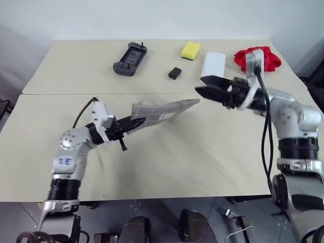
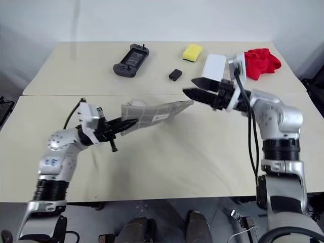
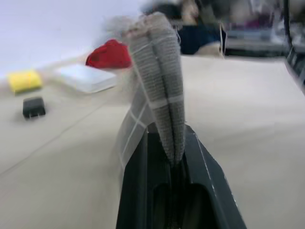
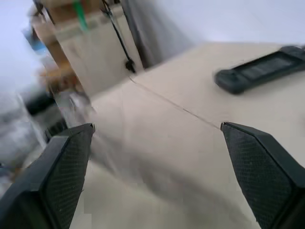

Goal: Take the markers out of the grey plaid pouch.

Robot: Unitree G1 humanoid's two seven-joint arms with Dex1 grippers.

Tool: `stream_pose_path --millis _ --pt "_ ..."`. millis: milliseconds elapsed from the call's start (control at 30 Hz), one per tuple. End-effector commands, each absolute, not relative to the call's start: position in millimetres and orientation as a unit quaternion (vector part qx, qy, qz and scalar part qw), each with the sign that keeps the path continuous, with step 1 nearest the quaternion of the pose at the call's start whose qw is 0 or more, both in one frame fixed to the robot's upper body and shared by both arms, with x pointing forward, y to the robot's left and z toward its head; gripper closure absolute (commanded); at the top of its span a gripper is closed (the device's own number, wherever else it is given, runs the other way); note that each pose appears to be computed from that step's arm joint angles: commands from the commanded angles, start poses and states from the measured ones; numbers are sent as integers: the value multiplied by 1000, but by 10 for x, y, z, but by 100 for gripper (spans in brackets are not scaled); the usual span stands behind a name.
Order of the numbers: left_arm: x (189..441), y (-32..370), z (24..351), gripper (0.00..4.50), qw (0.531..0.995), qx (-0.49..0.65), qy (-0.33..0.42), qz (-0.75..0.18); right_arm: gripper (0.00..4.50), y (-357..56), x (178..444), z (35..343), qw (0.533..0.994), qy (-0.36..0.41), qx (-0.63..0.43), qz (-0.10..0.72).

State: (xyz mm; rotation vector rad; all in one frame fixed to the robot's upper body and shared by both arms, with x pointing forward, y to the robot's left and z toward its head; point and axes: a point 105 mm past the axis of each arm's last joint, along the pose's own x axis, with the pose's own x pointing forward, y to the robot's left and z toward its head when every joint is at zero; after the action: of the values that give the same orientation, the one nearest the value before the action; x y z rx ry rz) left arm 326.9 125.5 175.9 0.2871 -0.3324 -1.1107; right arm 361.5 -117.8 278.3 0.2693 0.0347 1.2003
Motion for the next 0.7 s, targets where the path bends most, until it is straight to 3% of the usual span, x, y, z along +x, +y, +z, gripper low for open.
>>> stream_pose_path --millis 33,200,433,700 --pt "3201 1200 1549 450 803 217 -180 -525 5 -1019 3531 2766 797 107 161 572" --pt "3151 1126 1457 450 791 246 -202 -523 5 -809 3398 2547 775 199 133 585" --pt "3032 1134 1314 450 782 260 -187 -535 5 -836 3282 2322 742 309 136 579" --pt "3001 1173 1270 450 789 257 -179 -528 5 -743 3125 2279 700 354 171 596"
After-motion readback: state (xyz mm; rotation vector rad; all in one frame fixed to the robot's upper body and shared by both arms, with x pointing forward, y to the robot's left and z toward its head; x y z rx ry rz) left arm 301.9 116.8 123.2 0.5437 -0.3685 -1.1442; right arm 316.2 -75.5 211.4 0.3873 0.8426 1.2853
